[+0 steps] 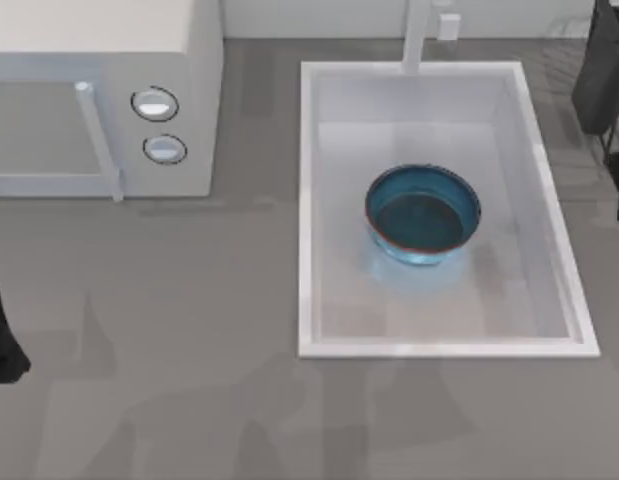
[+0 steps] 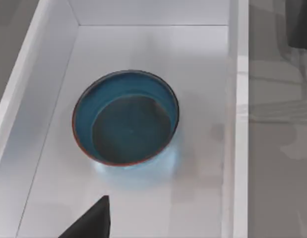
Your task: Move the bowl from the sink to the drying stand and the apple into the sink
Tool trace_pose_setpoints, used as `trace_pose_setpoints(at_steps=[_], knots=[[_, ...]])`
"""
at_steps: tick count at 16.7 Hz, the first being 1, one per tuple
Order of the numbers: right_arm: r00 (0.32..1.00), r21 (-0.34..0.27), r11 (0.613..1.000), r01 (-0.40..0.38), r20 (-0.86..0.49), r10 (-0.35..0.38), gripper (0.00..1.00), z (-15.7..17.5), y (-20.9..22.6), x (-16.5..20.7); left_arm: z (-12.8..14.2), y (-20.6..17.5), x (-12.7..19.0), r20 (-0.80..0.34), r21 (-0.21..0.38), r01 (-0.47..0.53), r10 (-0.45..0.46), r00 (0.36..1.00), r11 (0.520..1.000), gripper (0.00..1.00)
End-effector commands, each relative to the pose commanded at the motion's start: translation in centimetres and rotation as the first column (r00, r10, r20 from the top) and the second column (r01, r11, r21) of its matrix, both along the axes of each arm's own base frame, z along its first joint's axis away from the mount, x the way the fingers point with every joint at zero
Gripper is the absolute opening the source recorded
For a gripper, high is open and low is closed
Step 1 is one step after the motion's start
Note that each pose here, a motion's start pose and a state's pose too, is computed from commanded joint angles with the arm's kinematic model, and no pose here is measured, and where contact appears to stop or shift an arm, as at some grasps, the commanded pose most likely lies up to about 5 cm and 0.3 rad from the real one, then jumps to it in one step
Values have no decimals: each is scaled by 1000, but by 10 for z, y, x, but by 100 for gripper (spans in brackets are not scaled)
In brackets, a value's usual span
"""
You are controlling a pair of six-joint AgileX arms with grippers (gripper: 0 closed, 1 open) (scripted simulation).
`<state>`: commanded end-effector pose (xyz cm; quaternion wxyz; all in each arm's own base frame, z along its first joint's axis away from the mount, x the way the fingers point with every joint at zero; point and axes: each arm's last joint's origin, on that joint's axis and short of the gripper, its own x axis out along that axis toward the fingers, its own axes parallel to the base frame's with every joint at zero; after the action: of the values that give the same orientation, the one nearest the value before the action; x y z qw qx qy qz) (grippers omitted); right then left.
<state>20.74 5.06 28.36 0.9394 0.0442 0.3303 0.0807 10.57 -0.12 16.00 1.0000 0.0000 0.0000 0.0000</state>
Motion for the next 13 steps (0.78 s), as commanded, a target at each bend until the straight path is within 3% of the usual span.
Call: trace_pose_setpoints(at_steps=[3, 7, 10, 13], knots=[[966, -12, 1000, -26, -258, 22, 100, -1, 35, 59, 0, 0, 0, 0, 0, 0, 0, 1000, 1000, 100], [849, -56, 998, -36, -529, 1, 100, -32, 92, 137, 0, 0, 0, 0, 0, 0, 0, 1000, 1000, 100], [770, -98, 995, -34, -637, -37, 100, -67, 135, 184, 0, 0, 0, 0, 0, 0, 0, 1000, 1000, 100], [738, -134, 991, -25, -671, -73, 100, -99, 172, 217, 0, 0, 0, 0, 0, 0, 0, 1000, 1000, 100]])
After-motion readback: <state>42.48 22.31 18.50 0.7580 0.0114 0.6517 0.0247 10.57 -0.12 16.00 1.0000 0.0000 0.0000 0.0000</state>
